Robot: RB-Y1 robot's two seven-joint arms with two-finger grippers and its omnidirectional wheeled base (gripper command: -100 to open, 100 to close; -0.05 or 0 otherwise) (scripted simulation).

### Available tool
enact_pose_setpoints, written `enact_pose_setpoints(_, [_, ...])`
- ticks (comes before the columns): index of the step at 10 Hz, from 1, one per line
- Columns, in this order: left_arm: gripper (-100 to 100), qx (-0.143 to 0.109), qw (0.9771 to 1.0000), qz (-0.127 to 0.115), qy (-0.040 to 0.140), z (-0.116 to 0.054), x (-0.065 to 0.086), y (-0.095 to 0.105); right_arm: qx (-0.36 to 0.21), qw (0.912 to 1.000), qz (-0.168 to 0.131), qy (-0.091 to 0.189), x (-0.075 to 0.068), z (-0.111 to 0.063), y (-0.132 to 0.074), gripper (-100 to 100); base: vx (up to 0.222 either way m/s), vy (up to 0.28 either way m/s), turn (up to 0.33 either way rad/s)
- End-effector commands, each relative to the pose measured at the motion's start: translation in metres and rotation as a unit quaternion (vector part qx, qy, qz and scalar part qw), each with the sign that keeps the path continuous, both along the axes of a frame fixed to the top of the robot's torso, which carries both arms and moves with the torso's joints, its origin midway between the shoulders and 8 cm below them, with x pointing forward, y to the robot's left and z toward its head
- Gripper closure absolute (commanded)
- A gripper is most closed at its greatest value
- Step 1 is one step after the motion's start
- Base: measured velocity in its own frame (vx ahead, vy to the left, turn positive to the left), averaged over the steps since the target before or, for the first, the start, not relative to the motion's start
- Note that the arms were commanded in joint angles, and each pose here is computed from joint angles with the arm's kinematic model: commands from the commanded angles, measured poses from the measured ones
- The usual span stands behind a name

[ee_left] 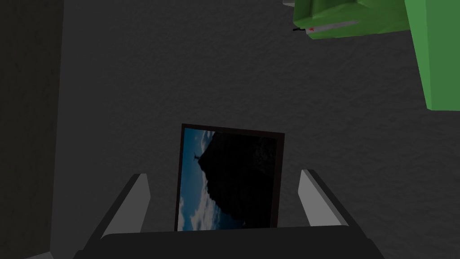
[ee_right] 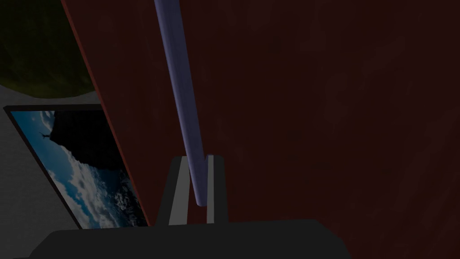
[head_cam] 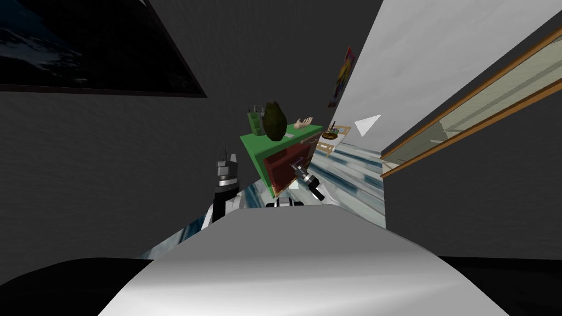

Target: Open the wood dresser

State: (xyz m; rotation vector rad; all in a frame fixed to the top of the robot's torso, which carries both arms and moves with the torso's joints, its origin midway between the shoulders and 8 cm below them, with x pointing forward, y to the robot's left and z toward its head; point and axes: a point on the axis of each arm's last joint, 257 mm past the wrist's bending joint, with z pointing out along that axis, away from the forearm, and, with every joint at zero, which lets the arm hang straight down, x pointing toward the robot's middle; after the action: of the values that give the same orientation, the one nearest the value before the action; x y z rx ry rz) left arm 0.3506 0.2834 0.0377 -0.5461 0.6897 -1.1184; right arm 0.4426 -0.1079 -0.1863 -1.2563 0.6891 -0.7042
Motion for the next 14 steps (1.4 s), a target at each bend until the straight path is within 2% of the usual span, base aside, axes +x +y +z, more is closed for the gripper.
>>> enact_pose_setpoints(1, [0, 0.000, 1.0000, 0.000, 0.000, 0.000, 0.000, 0.000, 0.004, 0.9999, 0.007, -0.010, -0.002, 0.011, 0.001, 100, -0.148, -0.157, -0.016])
enact_pose_setpoints(2, [0, 0.000, 1.0000, 0.000, 0.000, 0.000, 0.000, 0.000, 0.005, 0.9999, 0.009, -0.012, -0.003, 0.014, 0.001, 100, -0.164, -0.123, -0.029])
enact_pose_setpoints(3, [0, 0.000, 1.0000, 0.000, 0.000, 0.000, 0.000, 0.000, 0.002, 0.9999, 0.010, -0.002, -0.005, 0.003, 0.002, 100, -0.078, -0.045, -0.006])
enact_pose_setpoints(4, [0, 0.000, 1.0000, 0.000, 0.000, 0.000, 0.000, 0.000, 0.000, 1.0000, 0.008, 0.003, 0.002, 0.009, -0.006, -100, -0.047, 0.001, 0.033])
enact_pose_setpoints(12, [0, 0.000, 1.0000, 0.000, 0.000, 0.000, 0.000, 0.000, 0.003, 1.0000, -0.001, 0.002, 0.030, 0.054, -0.034, -100, -0.040, 0.028, 0.026])
enact_pose_setpoints(13, [0, 0.000, 1.0000, 0.000, 0.000, 0.000, 0.000, 0.000, 0.000, 1.0000, 0.000, 0.006, 0.027, 0.045, -0.033, -100, -0.013, 0.009, 0.002])
enact_pose_setpoints(14, [0, 0.000, 1.0000, 0.000, 0.000, 0.000, 0.000, 0.000, 0.000, 1.0000, -0.001, 0.008, 0.027, 0.044, -0.034, 0, 0.000, 0.000, 0.000])
